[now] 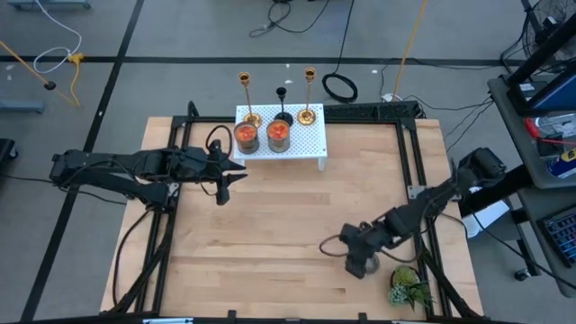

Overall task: Pick & Place candle stick holders
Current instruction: Put the brown candle on the shelf

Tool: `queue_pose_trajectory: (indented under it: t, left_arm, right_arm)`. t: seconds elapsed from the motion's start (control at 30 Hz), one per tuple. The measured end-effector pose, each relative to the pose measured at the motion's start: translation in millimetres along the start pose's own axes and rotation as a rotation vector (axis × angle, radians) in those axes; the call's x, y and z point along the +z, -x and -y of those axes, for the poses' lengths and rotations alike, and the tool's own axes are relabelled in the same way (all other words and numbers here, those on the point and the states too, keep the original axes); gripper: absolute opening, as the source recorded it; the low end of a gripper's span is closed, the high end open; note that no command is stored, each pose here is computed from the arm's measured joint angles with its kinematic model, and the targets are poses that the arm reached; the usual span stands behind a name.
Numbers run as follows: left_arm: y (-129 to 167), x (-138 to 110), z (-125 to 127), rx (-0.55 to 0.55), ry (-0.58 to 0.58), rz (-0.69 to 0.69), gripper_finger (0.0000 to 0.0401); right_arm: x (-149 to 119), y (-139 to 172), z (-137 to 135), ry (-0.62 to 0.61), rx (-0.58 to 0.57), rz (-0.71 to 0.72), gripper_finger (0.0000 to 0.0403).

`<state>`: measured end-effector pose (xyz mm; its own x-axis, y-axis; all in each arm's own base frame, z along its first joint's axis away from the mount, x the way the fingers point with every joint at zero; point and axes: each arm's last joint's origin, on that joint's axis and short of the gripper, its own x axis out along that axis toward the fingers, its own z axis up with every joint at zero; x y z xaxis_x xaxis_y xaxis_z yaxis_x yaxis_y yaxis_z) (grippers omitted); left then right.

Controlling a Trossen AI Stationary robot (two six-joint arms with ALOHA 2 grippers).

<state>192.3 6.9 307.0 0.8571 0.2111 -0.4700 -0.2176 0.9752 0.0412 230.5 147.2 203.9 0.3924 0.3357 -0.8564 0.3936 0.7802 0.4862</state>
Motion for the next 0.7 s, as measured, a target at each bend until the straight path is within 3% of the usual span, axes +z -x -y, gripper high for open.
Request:
queue_pose_trajectory:
  t: [0.1, 0.27, 0.33, 0.5, 0.7]
  left_arm:
    - [0.0, 0.9, 0.1, -0.001, 0.002, 0.009, 0.0104]
    - [0.0, 2.1, 0.1, -0.001, 0.004, 0.022, 0.0104]
    - [0.0, 3.0, 0.2, -0.001, 0.007, 0.030, 0.0104]
    - [0.1, 3.3, 0.2, -0.002, 0.011, 0.034, 0.0104]
    - [0.1, 3.3, 0.2, -0.002, 0.029, 0.034, 0.0104]
  right_arm:
    - [-9.6, -1.7, -7.5, 0.040, 0.064, -0.025, 0.0132]
    - [-10.3, 2.1, -7.4, 0.200, 0.019, 0.072, 0.0132]
    - [-7.8, 6.5, -7.2, 0.210, 0.023, 0.101, 0.0132]
    - [-13.3, 21.2, -13.2, 0.128, 0.140, 0.033, 0.0132]
    - [-29.0, 30.1, -20.2, -0.142, 0.215, -0.126, 0.0132]
